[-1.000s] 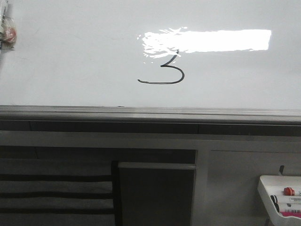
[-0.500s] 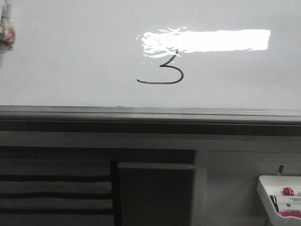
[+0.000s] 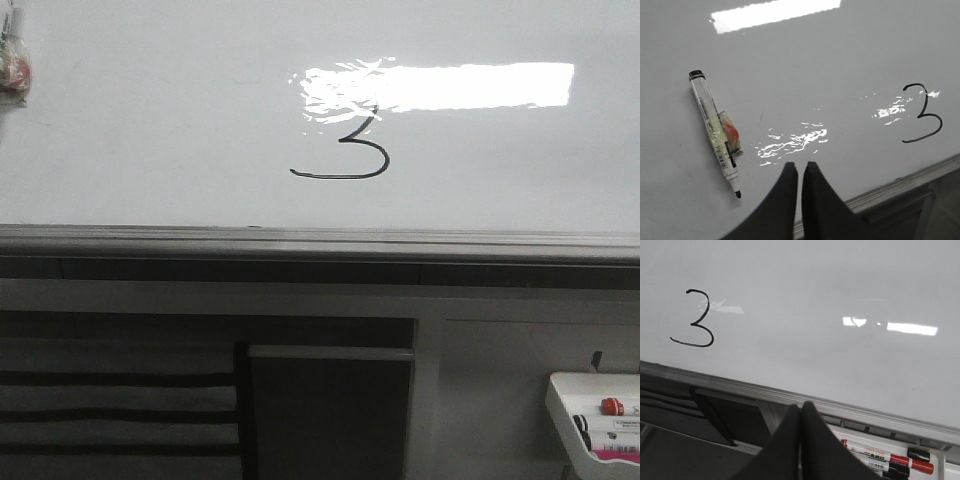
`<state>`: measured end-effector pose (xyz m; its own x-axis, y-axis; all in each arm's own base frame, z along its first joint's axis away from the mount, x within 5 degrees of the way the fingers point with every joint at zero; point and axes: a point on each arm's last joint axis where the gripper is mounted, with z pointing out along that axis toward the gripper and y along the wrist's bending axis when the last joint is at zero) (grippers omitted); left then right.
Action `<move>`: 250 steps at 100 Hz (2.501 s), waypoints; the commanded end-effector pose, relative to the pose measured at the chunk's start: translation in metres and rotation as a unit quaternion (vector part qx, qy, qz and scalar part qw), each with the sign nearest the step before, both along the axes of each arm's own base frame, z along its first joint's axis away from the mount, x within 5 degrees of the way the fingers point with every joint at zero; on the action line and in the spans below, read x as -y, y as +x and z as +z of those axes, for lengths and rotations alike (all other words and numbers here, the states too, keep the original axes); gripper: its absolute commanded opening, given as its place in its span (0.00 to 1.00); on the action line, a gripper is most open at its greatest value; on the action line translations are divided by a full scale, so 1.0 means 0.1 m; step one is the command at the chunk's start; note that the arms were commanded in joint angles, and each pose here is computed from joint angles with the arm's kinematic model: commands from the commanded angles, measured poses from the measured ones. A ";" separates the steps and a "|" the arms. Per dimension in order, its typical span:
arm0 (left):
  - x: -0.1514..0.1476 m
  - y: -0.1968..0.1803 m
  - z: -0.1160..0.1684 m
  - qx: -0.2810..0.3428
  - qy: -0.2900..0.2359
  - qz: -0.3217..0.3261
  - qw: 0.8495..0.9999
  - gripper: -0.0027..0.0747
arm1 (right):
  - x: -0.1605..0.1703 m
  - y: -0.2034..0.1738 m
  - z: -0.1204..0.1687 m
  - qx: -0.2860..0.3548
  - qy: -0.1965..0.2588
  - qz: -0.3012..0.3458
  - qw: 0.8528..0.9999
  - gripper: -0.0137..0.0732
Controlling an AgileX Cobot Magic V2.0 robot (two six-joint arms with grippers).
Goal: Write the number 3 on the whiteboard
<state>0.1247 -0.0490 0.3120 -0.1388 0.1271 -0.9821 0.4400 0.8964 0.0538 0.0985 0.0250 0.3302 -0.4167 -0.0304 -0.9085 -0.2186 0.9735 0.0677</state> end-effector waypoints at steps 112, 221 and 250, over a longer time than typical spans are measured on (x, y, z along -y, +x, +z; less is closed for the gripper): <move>-0.43 -0.74 -0.90 0.170 -0.107 0.161 0.966 0.01 | 0.01 0.02 0.15 0.049 0.010 -0.004 0.999 0.07; -0.43 -0.73 -0.93 0.163 -0.104 0.165 0.967 0.01 | 0.06 -0.08 0.09 0.065 0.005 -0.019 0.998 0.07; -0.43 -0.73 -0.93 0.163 -0.104 0.165 0.967 0.01 | 0.26 -0.36 -0.54 0.230 0.053 -0.134 0.963 0.07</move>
<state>0.0555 -0.0062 0.2116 0.0821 -0.0564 -0.9950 0.1142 0.9924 -0.0468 0.0671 0.0033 0.2801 -0.1438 0.1078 -0.9837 -0.0258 0.9933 0.1126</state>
